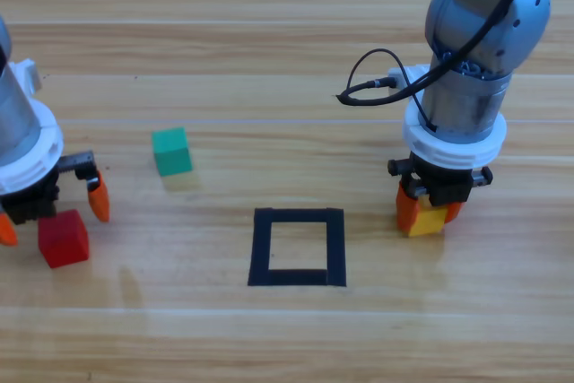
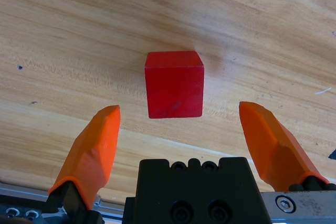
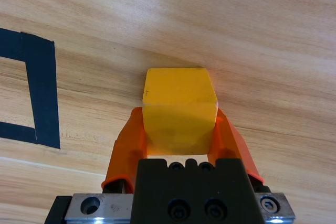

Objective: Stack the blocks in the rectangular block: red at the bottom, yellow in the middle, green on top

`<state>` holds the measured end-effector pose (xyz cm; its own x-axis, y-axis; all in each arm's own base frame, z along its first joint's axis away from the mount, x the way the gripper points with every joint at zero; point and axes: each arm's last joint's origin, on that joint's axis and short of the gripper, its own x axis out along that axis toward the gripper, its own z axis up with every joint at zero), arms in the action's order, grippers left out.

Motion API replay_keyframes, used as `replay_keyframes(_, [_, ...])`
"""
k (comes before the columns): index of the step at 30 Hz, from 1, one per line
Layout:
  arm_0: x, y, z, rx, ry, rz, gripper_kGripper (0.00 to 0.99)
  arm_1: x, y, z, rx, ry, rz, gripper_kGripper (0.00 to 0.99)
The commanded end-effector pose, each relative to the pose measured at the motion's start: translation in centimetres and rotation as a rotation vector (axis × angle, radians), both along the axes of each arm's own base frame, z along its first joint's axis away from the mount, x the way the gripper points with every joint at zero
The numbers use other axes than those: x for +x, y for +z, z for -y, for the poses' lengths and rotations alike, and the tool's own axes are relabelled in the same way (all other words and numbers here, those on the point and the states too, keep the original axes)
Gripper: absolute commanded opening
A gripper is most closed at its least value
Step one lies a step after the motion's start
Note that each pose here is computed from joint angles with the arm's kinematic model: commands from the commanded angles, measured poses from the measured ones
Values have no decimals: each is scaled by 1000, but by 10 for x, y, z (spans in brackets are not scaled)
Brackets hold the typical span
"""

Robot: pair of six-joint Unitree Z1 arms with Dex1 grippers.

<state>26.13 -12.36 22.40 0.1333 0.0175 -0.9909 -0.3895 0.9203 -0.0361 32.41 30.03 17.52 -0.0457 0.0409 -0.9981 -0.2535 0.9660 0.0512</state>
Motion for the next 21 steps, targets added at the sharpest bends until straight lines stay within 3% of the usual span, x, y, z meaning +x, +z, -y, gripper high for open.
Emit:
replay_keyframes(1, [12,-32,-2,12,28,-54,956,-11,1,-8,-7,34,15,0])
replay_keyframes(15, [21,-54,-1,22,26,-65,914,-31,52,4,53,52,96,0])
replay_keyframes(21, [23,-57,-4,25,-3,-72,614,-35,60,6,48,59,121,0])
